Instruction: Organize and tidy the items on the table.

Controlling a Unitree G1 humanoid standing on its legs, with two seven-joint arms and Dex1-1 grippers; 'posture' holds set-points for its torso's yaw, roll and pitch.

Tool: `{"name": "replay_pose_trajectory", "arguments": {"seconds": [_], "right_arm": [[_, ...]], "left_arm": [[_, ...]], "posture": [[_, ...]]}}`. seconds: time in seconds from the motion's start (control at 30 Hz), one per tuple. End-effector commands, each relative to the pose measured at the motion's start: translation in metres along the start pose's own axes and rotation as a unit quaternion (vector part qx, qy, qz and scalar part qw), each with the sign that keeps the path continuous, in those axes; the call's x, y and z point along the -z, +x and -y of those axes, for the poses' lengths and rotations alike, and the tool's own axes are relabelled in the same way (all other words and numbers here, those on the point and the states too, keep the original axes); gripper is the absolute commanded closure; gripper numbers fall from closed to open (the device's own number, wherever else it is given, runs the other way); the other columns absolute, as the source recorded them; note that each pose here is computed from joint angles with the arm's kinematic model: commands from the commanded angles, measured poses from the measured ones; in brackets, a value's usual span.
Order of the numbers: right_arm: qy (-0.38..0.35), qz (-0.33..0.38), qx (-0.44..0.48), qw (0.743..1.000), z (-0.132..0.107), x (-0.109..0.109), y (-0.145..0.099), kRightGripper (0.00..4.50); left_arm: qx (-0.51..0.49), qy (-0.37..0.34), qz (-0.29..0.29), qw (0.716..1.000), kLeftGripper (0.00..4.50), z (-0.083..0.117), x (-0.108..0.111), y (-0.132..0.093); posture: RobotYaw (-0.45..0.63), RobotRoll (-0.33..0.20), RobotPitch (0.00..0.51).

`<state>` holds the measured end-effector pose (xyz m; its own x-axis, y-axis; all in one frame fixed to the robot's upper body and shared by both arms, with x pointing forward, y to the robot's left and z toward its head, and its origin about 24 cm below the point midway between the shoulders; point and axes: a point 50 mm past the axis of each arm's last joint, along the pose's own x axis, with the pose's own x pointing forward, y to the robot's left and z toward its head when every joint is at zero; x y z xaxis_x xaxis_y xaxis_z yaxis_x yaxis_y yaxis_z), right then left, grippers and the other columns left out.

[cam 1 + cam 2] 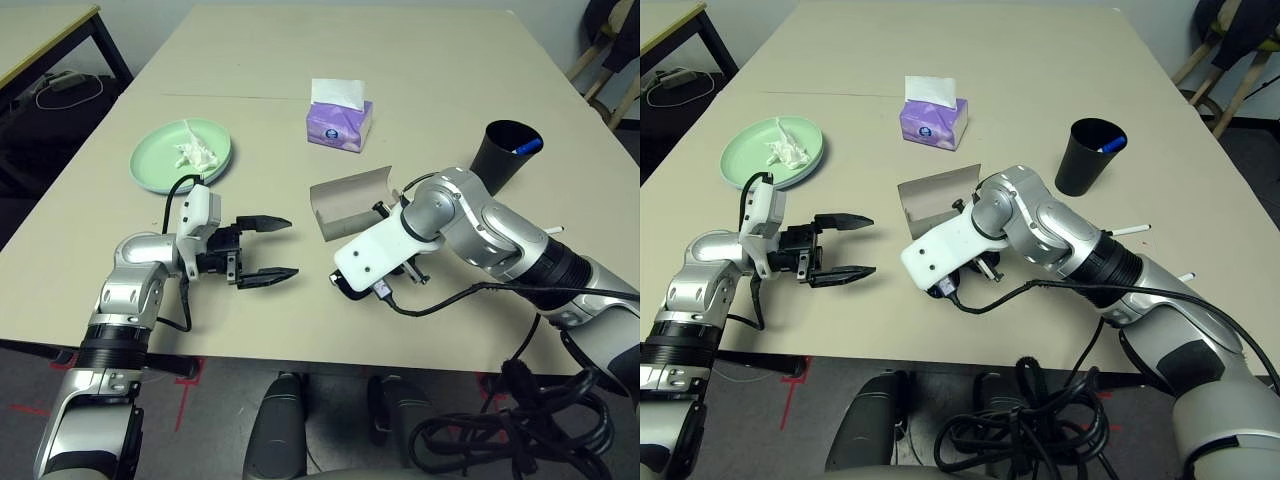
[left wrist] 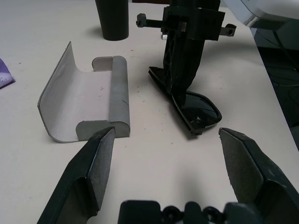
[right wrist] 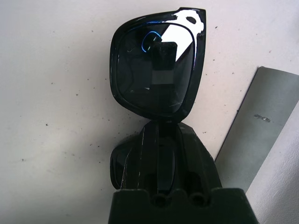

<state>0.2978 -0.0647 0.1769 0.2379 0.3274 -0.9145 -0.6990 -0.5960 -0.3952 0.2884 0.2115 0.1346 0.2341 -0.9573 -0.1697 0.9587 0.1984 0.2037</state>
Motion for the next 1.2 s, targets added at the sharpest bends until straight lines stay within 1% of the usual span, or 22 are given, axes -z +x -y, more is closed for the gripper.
{"name": "replay_pose_trajectory", "arguments": {"seconds": [0.03, 0.13, 0.23, 0.33, 0.4, 0.5, 0.63, 0.83, 1.2], "right_arm": [[0.006, 0.005, 0.03, 1.0, 0.008, 0.005, -0.022, 4.14], [0.016, 0.018, 0.057, 0.998, 0.014, 0.004, -0.039, 4.14], [0.038, 0.023, 0.1, 0.994, 0.026, 0.006, -0.056, 4.14], [0.055, 0.023, 0.142, 0.988, 0.039, 0.01, -0.066, 4.14], [0.06, 0.021, 0.177, 0.982, 0.05, 0.013, -0.068, 4.14], [0.054, 0.01, 0.215, 0.975, 0.061, 0.017, -0.065, 4.14], [0.052, -0.003, 0.229, 0.972, 0.063, 0.023, -0.054, 4.14], [0.045, -0.033, 0.25, 0.966, 0.06, 0.032, -0.036, 4.14], [0.057, -0.043, 0.26, 0.963, 0.043, 0.023, -0.016, 4.14]], "left_arm": [[0.009, 0.009, -0.001, 1.0, 0.0, 0.0, -0.003, 0.0], [0.008, 0.012, -0.001, 1.0, 0.0, 0.0, -0.005, -0.001], [0.005, 0.017, -0.001, 1.0, 0.0, -0.001, -0.006, -0.001], [-0.005, 0.027, -0.006, 1.0, 0.0, -0.003, -0.007, -0.001], [-0.013, 0.037, -0.014, 0.999, 0.0, -0.005, -0.008, -0.001], [-0.016, 0.039, -0.012, 0.999, 0.0, -0.006, -0.009, 0.0], [-0.016, 0.039, -0.005, 0.999, 0.0, -0.006, -0.013, 0.001], [-0.019, 0.04, -0.004, 0.999, 0.0, -0.006, -0.016, 0.0], [-0.021, 0.041, -0.005, 0.999, 0.0, -0.011, -0.018, 0.001]], "posture": [[0.14, 0.0, 0.153], [0.14, 0.0, 0.149], [0.13, 0.0, 0.144], [0.13, 0.0, 0.137], [0.13, 0.0, 0.133], [0.14, 0.0, 0.13], [0.14, 0.0, 0.129], [0.15, 0.0, 0.126], [0.13, 0.0, 0.118]]}}
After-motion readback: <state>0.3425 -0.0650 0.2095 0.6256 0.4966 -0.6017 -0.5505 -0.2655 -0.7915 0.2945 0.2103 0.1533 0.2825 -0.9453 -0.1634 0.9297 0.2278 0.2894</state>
